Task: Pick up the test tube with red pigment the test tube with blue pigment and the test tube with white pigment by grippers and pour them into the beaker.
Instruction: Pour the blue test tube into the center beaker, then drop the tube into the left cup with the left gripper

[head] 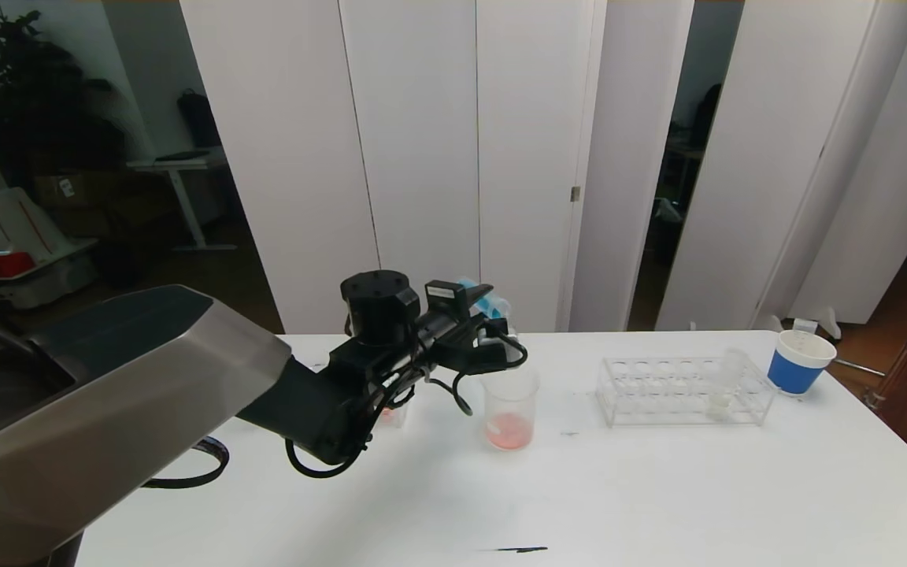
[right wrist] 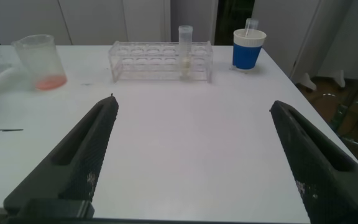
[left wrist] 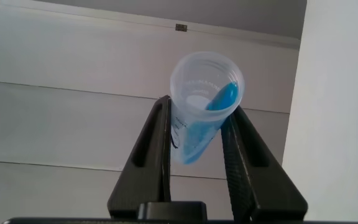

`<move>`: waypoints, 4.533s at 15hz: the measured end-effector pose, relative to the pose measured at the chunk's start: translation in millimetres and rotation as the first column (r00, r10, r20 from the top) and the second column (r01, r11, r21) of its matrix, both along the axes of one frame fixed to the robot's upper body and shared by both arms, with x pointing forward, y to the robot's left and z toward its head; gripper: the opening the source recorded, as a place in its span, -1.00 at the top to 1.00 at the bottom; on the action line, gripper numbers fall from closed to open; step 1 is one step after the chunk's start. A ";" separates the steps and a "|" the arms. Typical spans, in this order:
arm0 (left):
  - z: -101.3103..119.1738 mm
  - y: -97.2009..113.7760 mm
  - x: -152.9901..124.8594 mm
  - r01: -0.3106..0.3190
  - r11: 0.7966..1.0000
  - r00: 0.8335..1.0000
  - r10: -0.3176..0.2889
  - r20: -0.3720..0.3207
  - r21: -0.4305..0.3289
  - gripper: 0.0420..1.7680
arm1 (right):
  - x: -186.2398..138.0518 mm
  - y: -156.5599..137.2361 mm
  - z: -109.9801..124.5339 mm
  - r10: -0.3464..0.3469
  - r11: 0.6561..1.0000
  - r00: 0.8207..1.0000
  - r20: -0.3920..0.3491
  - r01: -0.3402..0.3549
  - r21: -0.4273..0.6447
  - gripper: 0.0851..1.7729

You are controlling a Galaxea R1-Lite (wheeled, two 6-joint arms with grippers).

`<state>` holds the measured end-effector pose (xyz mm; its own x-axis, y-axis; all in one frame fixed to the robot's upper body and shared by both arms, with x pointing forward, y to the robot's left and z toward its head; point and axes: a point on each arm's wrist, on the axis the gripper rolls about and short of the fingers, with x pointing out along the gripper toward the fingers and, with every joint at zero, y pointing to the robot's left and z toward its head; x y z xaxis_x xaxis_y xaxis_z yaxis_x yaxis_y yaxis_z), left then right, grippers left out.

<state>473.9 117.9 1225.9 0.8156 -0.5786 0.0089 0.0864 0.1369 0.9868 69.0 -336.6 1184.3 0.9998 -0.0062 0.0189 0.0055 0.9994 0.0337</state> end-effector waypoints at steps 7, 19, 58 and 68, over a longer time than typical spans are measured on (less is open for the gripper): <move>-0.8 -3.6 -0.7 0.003 1.000 0.999 -0.002 0.038 -0.007 0.38 | 0.0 0.0 0.0 0.000 1.000 1.000 0.000 0.000 0.000 -0.97; -0.4 -4.8 1.1 0.001 1.000 0.998 0.000 0.061 -0.008 0.38 | 0.0 0.0 0.0 0.000 1.000 1.000 0.000 0.000 0.000 -0.97; 23.4 -2.4 -3.4 -0.078 0.996 0.988 0.082 0.130 -0.039 0.38 | 0.0 0.0 0.0 0.000 1.000 1.000 0.000 0.000 0.000 -0.97; 84.1 19.9 -26.4 -0.406 0.797 0.911 0.314 -0.268 -0.448 0.38 | 0.0 0.0 0.0 0.000 1.000 1.000 0.000 0.000 0.000 -0.97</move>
